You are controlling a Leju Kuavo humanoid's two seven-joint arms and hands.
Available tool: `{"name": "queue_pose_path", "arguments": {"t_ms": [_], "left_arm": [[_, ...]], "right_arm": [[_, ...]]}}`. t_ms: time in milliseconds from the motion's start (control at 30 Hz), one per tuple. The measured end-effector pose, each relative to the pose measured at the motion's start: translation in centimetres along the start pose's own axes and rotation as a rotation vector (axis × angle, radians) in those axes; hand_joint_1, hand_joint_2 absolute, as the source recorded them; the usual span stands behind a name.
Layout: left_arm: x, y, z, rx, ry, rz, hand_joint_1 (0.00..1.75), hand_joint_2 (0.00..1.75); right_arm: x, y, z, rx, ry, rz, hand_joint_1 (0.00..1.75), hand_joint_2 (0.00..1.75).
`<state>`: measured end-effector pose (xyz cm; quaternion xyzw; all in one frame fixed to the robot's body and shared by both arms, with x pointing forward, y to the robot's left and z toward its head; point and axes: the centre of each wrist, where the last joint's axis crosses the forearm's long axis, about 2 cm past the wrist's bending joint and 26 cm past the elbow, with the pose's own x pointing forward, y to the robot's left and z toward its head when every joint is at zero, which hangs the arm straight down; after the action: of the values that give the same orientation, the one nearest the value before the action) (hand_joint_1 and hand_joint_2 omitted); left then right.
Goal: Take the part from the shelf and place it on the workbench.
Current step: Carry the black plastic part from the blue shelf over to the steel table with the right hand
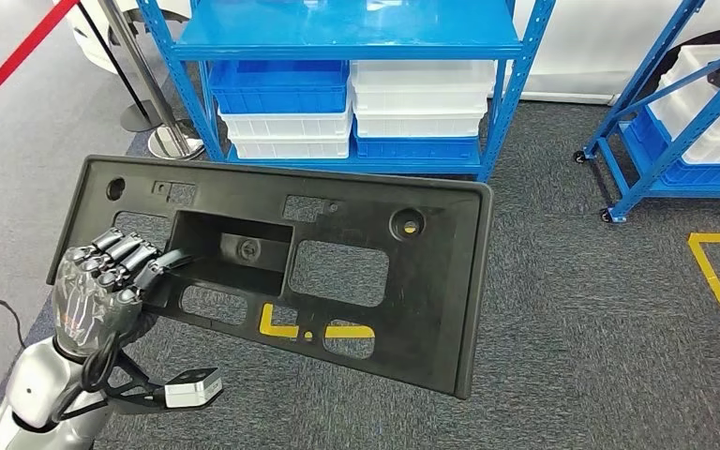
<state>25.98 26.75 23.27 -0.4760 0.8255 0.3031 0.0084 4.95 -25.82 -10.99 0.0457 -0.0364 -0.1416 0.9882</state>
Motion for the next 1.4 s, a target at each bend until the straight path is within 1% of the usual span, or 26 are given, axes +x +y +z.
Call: {"name": "queue_pose_path", "arguments": {"t_ms": [67,233,467,700,1067,1400], "left_arm": [[0.0,0.0,0.0,0.000,-0.002,0.000,1.75,1.75],[0.1,-0.1,0.0,-0.022,-0.076,-0.002,1.75,1.75],[0.8,-0.6,0.7,-0.062,-0.082,0.038,1.75,1.75],[0.6,-0.6,0.9,-0.076,-0.102,0.041,1.75,1.75],[0.5,-0.7,1.0,-0.084,-0.102,0.045,1.75,1.75],[0.1,-0.9,1.5,-0.114,-0.032,0.045,1.75,1.75]], "right_arm": [[0.0,0.0,0.0,0.000,0.000,0.000,0.00,0.00],[0.0,0.1,0.0,0.015,-0.001,0.011,0.00,0.00],[-0.2,-0.2,0.0,0.012,-0.007,0.019,0.00,0.00],[-0.2,-0.3,0.0,0.016,-0.008,0.015,0.00,0.00],[-0.2,-0.3,0.0,0.023,-0.016,0.019,0.00,0.00],[-0.3,-0.3,0.0,0.025,-0.037,0.028,0.00,0.00]]}}
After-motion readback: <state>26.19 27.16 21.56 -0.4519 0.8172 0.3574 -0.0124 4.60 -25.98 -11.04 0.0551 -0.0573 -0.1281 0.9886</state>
